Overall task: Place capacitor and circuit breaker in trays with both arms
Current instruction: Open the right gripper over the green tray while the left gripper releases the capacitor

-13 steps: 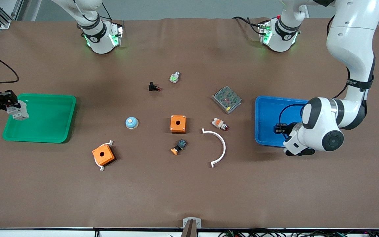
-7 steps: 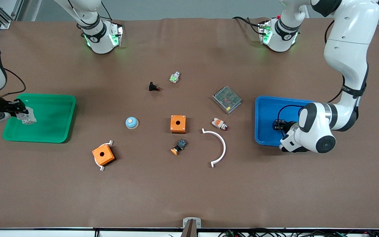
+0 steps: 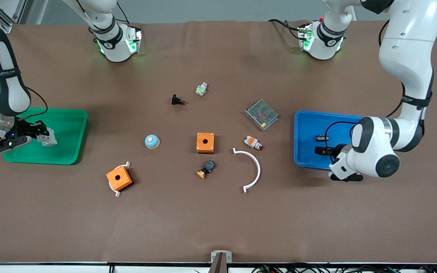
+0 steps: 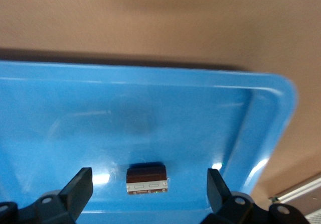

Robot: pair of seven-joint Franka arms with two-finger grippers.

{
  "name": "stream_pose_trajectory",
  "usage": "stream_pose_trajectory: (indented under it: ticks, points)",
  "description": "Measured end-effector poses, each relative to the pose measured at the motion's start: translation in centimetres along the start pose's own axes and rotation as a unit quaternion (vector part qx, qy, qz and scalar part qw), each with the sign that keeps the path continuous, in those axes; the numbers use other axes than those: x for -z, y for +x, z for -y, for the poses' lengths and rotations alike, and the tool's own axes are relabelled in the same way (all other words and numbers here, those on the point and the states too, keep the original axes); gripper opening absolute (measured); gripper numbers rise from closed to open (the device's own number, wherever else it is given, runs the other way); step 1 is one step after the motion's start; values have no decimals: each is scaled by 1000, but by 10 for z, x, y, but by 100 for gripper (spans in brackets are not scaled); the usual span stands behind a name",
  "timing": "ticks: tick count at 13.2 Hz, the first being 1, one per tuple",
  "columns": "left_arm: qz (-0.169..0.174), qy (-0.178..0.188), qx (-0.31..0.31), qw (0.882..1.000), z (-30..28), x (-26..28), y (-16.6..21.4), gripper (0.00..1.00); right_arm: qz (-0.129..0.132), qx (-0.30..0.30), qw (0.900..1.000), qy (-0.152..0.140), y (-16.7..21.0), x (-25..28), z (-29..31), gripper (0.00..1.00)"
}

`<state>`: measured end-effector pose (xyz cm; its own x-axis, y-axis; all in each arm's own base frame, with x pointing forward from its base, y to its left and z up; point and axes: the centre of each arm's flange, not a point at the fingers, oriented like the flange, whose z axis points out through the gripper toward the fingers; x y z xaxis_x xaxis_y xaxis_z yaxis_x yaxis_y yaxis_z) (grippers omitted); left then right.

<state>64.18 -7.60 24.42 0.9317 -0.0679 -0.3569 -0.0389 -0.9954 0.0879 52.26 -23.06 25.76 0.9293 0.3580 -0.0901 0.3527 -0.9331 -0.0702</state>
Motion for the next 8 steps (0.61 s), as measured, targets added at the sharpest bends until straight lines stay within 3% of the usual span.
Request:
stream_pose_trajectory:
  ticks: [4, 8]
  points:
    - [-70, 6, 2, 998, -1, 84, -21, 100, -6, -6, 1000, -6, 3, -2, 1, 40]
    - [-141, 5, 31, 989, -7, 170, -61, 100, 8, -7, 1000, 7, 3, -27, 5, 40]
